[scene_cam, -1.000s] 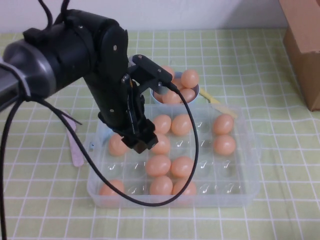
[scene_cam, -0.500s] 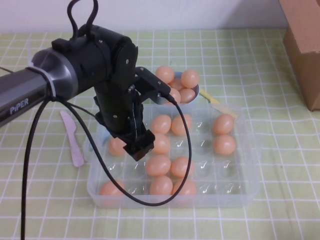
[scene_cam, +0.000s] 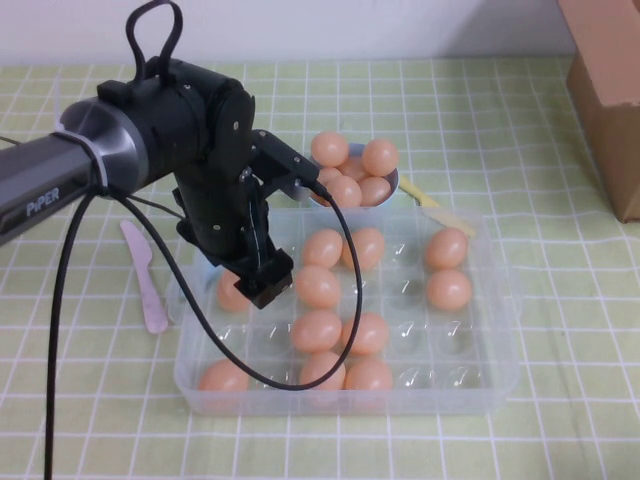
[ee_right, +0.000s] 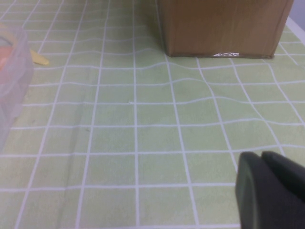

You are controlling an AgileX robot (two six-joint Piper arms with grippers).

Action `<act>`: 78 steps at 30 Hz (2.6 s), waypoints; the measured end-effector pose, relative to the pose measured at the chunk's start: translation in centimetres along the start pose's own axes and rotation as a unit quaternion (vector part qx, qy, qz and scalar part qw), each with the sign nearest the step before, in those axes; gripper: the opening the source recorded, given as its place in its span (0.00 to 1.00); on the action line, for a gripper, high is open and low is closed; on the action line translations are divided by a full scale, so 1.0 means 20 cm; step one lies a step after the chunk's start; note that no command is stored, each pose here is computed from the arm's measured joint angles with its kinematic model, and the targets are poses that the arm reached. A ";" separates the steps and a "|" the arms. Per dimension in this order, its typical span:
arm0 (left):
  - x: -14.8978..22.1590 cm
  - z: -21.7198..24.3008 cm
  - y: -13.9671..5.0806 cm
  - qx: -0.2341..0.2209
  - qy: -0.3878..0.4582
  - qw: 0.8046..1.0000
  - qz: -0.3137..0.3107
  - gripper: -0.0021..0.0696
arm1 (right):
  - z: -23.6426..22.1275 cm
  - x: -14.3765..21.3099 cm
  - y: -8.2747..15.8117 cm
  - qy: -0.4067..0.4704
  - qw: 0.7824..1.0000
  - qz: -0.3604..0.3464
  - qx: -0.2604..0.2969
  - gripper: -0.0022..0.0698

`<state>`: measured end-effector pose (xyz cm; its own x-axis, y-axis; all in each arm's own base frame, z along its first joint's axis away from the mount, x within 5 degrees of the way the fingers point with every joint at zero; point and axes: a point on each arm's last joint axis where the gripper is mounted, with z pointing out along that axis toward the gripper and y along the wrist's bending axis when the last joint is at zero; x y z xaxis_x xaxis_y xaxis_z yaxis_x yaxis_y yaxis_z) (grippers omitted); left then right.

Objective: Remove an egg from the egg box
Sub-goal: Pick up the egg from the plastic box, then place the egg in the bowl

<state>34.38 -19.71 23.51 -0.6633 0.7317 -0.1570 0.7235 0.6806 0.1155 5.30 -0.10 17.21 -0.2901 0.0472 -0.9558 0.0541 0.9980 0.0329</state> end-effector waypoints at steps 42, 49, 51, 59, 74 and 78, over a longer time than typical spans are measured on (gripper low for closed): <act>-0.10 -0.35 0.05 -0.052 -0.166 0.985 -0.004 0.47 | 0.00 0.00 0.00 0.000 1.000 0.002 -0.001 0.01; -0.20 -0.31 0.07 -0.086 -0.337 0.937 -0.020 0.47 | 0.00 0.00 0.00 0.000 1.000 0.002 -0.001 0.01; -0.19 -0.24 0.05 -0.086 -0.383 0.919 -0.031 0.47 | 0.00 0.00 0.00 0.000 1.000 0.002 -0.001 0.01; -0.04 -0.02 0.03 -0.045 -0.558 0.810 -0.173 0.47 | 0.00 0.00 0.00 0.000 1.000 0.002 -0.001 0.01; -0.22 0.19 0.01 0.013 -0.594 0.790 -0.153 0.47 | 0.00 0.00 0.00 -0.001 1.000 0.002 -0.001 0.01; -0.25 0.24 -0.01 0.017 -0.579 0.801 -0.152 0.47 | 0.00 0.00 0.00 -0.001 1.000 0.003 -0.001 0.01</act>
<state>38.49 -23.58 19.64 -0.2022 -0.0071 -0.9793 0.5801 0.8048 -0.1256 5.28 -0.07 17.22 -0.2872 0.0538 -0.9564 0.0534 0.9978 0.0401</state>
